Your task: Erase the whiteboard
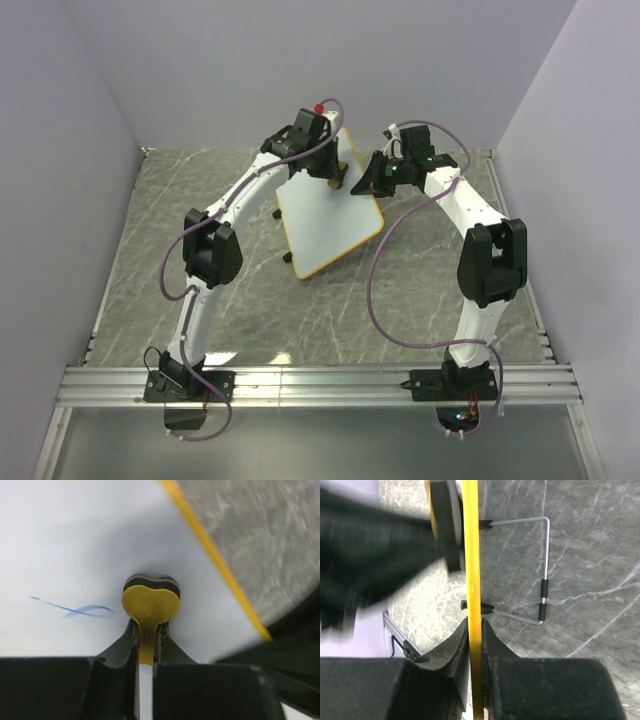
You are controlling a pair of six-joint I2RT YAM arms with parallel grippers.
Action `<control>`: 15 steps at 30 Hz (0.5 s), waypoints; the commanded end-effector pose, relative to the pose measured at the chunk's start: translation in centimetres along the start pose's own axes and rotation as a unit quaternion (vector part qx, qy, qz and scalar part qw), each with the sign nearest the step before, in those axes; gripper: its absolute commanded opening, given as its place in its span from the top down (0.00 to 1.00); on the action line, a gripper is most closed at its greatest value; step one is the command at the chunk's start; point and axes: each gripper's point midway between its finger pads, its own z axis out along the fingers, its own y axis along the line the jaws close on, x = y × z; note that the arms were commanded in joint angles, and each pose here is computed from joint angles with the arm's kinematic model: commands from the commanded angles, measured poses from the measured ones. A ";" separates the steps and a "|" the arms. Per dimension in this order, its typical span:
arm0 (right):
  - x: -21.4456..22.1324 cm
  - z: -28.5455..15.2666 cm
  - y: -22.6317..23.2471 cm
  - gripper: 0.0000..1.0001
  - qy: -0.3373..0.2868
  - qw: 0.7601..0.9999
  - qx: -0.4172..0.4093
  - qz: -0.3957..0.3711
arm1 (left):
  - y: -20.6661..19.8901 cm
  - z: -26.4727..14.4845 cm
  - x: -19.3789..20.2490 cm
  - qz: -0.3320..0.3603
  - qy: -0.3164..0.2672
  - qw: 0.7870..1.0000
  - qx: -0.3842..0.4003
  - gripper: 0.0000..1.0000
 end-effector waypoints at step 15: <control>8.2 3.0 -0.5 1.00 0.129 0.991 0.028 -0.001 | 12.0 4.1 5.1 -0.080 0.068 0.990 -0.090 1.00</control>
